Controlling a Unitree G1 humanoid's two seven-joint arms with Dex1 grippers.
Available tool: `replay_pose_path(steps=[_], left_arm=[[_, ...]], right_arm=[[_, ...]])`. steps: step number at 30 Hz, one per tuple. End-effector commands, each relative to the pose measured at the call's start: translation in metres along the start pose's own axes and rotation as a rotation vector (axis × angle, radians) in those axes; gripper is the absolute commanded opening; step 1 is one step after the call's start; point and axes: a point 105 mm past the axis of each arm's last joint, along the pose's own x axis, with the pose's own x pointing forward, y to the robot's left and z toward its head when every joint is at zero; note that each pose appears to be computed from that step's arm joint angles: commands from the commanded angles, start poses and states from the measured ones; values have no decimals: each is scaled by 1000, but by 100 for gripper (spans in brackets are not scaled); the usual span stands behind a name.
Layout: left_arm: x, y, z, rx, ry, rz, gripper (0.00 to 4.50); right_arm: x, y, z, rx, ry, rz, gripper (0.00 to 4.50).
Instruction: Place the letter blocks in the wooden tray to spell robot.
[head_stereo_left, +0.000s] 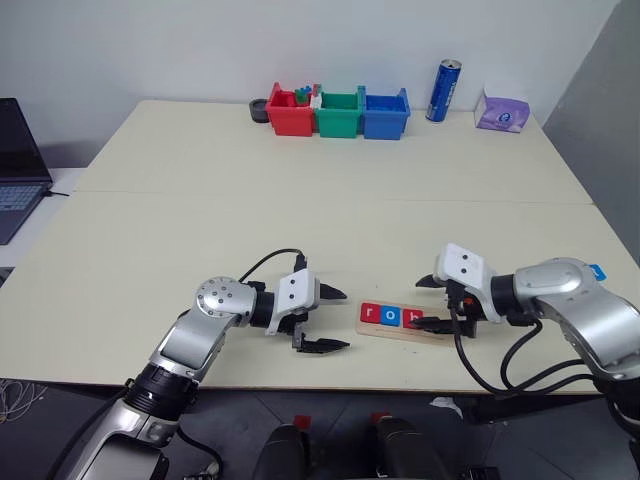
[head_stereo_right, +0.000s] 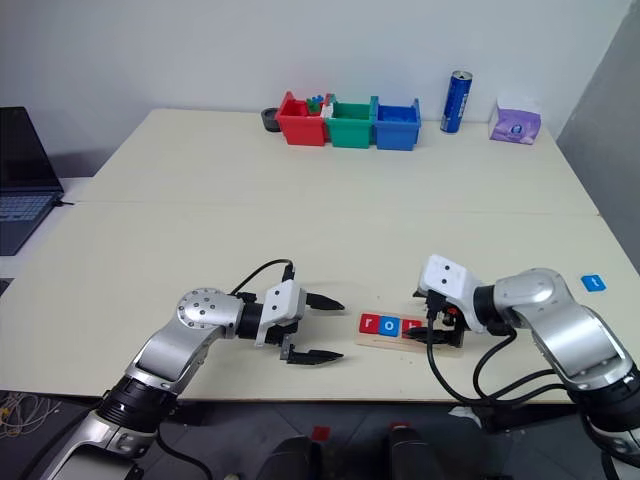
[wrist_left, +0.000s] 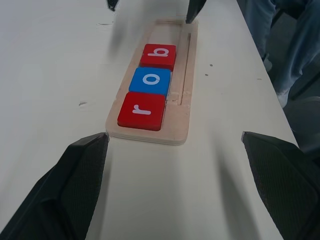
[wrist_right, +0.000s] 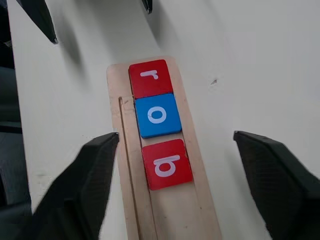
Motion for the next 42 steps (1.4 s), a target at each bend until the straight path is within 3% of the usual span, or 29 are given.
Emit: replay_pose_path(steps=[1,7,8,19,34,42], left_arm=[[1,0,5,31,-14,-2,450],[2,0,6,36,-18,-6,450],[2,0,6,36,-18,-6,450],[1,1,5,36,-15,2,450],[2,-2,4,29,-15,8,450],[2,-2,4,30,-17,13,450]], right_arm=[[-7,-2,-4,-75,37,-54,242],[-3,-5,-12,-106,81,-66,15],[-2,-6,-13,-107,83,-65,3],[5,-11,-26,-158,164,-43,3],[21,-9,-10,-201,117,-7,3],[7,-16,-10,-215,128,-39,3]])
